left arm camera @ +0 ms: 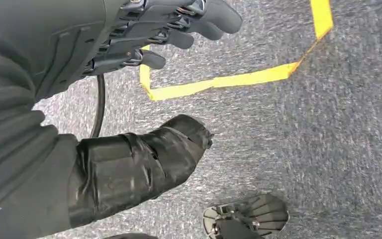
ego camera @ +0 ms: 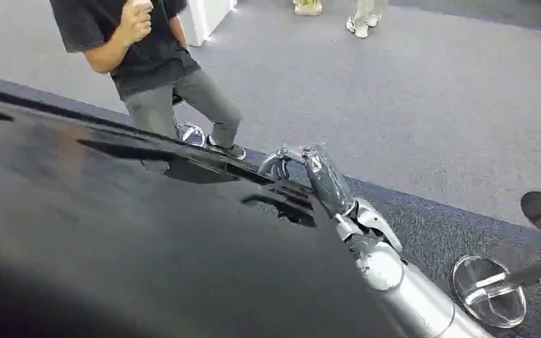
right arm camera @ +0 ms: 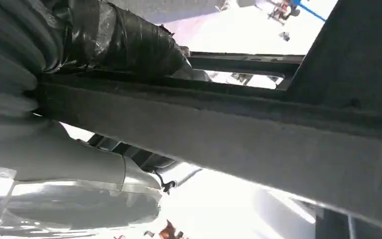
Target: Take the parts from the cabinet and place them on the table.
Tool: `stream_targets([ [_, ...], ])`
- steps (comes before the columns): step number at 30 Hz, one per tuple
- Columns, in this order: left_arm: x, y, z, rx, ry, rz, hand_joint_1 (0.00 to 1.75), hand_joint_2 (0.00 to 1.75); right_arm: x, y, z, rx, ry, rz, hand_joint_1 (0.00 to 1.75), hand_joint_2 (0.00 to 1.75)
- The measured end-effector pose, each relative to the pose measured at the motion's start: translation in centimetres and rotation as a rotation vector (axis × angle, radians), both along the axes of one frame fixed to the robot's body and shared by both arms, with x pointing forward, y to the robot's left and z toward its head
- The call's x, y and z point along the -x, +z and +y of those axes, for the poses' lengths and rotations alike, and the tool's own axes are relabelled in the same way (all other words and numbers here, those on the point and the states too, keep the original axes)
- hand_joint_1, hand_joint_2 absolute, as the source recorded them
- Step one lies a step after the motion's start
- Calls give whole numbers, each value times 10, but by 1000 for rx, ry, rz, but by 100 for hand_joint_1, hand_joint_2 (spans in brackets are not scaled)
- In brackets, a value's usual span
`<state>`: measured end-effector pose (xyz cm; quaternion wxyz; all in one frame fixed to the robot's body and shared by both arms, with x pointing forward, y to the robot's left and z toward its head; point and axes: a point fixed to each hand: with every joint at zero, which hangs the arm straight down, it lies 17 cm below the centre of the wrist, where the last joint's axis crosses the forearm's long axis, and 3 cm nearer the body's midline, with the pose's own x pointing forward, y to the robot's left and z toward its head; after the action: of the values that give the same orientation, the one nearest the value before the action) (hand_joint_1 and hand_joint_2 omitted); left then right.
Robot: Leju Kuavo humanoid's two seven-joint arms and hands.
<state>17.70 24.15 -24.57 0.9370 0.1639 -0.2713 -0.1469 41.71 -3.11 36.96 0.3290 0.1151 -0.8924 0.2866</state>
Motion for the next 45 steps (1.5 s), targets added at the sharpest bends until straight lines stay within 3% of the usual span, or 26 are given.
stream_targets([
  [39, -1, -1, -5, 7, -14, 17, 0, 175, 2, -6, 3, 30, -2, -16, 175, 175],
  [45, 11, -5, -7, 9, -39, 49, 0, 175, 6, -7, 5, 31, -14, -22, 175, 175],
])
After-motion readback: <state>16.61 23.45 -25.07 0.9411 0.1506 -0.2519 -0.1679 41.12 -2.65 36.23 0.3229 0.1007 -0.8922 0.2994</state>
